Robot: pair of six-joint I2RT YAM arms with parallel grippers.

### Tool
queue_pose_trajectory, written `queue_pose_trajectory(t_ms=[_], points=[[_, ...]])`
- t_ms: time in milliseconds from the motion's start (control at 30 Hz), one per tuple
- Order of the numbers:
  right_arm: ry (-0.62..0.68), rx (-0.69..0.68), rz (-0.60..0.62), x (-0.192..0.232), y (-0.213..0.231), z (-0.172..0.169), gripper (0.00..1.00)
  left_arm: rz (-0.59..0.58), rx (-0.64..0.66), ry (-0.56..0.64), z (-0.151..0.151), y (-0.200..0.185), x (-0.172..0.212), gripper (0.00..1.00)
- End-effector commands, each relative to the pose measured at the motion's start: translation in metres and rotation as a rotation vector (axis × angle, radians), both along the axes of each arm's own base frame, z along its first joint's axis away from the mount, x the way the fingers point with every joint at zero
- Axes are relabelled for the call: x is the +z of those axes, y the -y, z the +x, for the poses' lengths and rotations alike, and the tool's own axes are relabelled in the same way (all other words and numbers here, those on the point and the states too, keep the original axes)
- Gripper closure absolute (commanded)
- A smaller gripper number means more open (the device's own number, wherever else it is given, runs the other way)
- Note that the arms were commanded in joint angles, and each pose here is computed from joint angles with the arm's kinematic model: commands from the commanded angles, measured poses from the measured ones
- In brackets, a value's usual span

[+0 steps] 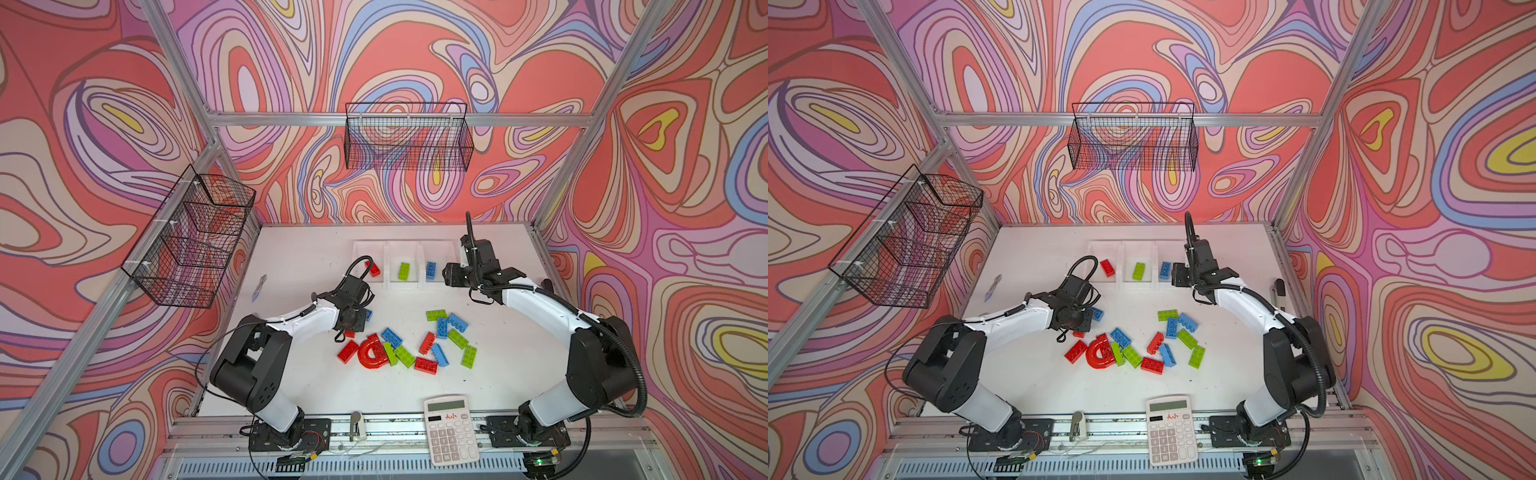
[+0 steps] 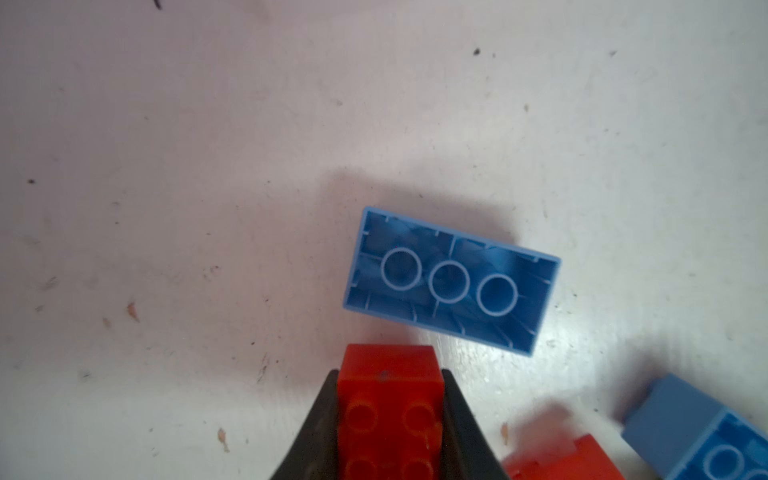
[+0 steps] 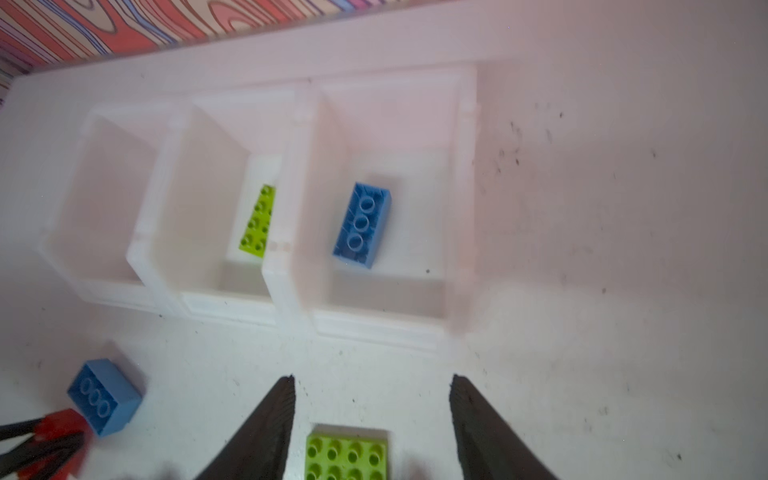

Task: Sort the legos into containers by color
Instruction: 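Grasp another red brick with the left gripper while the right gripper returns to the bricks, then drop the red brick into the red-brick compartment with the left gripper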

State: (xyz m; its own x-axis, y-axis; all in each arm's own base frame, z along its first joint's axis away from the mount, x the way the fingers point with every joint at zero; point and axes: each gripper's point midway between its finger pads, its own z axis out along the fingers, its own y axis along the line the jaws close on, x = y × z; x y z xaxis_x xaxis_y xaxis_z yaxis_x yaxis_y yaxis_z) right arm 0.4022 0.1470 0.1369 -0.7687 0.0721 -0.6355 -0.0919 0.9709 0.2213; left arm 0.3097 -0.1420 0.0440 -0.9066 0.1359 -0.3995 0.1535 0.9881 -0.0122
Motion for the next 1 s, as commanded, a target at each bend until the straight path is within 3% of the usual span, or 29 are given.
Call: queue_pose_trajectory(t_ms=[0,200,333,600,733,833,967], points=[[-0.089,0.008,-0.043,-0.017,0.012,-0.030,0.36,-0.008,0.004,0.067,-0.002,-0.005,0.031,0.78],[-0.145,-0.009,-0.048,-0.032,0.021,-0.056,0.36,-0.046,-0.038,0.203,0.030,0.010,0.088,0.79],[-0.168,-0.017,-0.028,-0.037,0.024,-0.072,0.36,-0.021,-0.072,0.233,0.065,0.024,0.105,0.79],[-0.215,-0.051,-0.040,-0.049,0.035,-0.096,0.35,0.007,0.005,0.255,0.163,0.030,0.099,0.79],[-0.221,-0.061,-0.053,-0.049,0.041,-0.102,0.34,0.020,0.014,0.219,0.189,0.033,0.080,0.77],[-0.230,-0.061,-0.039,-0.052,0.040,-0.107,0.34,0.016,0.019,0.221,0.200,0.038,0.071,0.67],[-0.243,-0.056,-0.026,-0.058,0.038,-0.110,0.34,0.006,0.034,0.222,0.204,0.039,0.070,0.40]])
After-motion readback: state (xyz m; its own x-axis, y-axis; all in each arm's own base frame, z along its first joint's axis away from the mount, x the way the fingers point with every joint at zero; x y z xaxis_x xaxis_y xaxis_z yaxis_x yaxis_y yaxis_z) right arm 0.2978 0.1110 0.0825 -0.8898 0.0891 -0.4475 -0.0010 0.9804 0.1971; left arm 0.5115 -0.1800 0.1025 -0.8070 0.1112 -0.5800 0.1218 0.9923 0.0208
